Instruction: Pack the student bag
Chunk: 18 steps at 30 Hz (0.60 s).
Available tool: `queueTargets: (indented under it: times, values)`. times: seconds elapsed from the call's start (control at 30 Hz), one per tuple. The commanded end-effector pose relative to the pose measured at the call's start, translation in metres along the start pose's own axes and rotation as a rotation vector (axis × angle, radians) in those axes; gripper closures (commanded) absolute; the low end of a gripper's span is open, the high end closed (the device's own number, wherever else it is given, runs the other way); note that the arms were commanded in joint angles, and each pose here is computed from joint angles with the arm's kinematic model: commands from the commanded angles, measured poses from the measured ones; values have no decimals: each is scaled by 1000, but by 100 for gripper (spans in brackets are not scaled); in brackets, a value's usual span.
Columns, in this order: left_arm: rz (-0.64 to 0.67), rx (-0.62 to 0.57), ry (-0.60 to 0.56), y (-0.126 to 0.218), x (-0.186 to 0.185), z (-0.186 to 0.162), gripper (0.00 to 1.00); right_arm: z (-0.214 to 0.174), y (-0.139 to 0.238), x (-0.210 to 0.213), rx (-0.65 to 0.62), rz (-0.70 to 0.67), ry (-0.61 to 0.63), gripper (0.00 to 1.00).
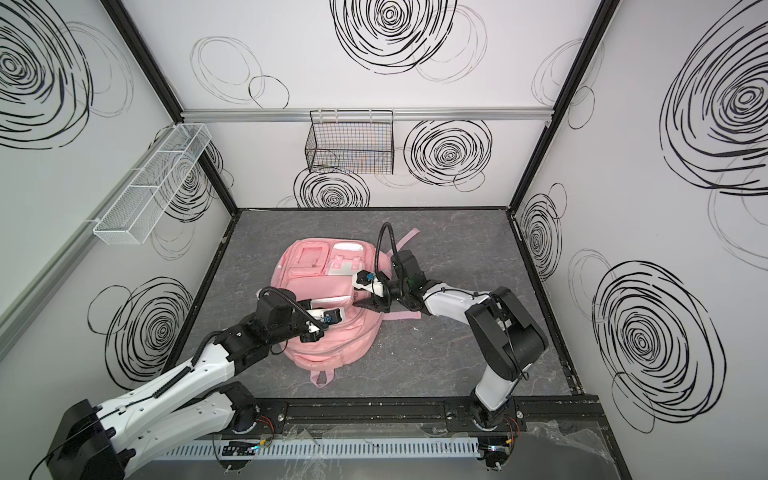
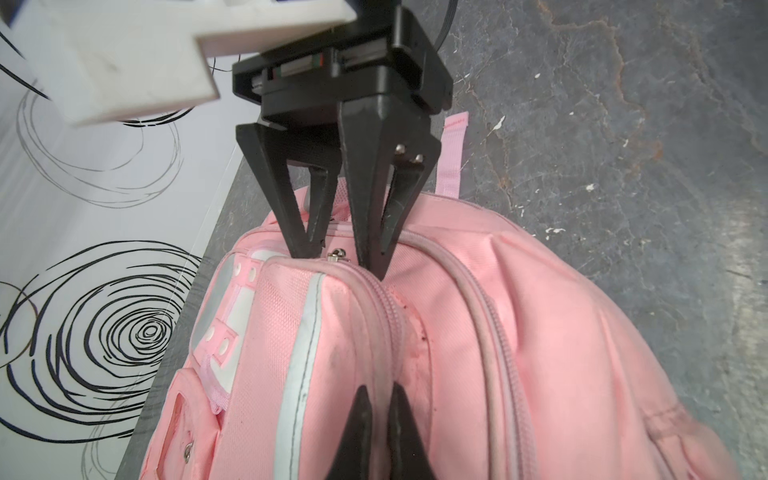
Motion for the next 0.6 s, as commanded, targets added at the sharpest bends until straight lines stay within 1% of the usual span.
queueTargets:
  times: [0.0,0.17,0.37,0.4,0.5,0.57]
  values:
    - [45,-164,-33,9,12,30,100,-3,-7,4,-19,25,-13,56]
    - [54,-169,-28,10,14,30,100,-2,-7,7,-46,35,-24,66]
    - [67,-169,-19,11,17,30,100,-1,-2,9,-53,49,-31,75]
    - [70,-166,-17,10,18,29,100,-1,-1,10,-53,52,-27,79]
    - [83,-167,-12,11,21,29,100,-2,4,14,-48,62,-40,81]
    - [83,-165,-9,11,21,28,100,-1,8,17,-47,60,-38,86]
Point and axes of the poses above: each gripper's point midway between its finger pads, its own y axis back along the fingers, its own x axis along the line the jaws close on, z = x × y, the point moved 6 cm from there along y, back along the fingers, and after that the axes turned 13 degrees about y, right-handed, at the moved point
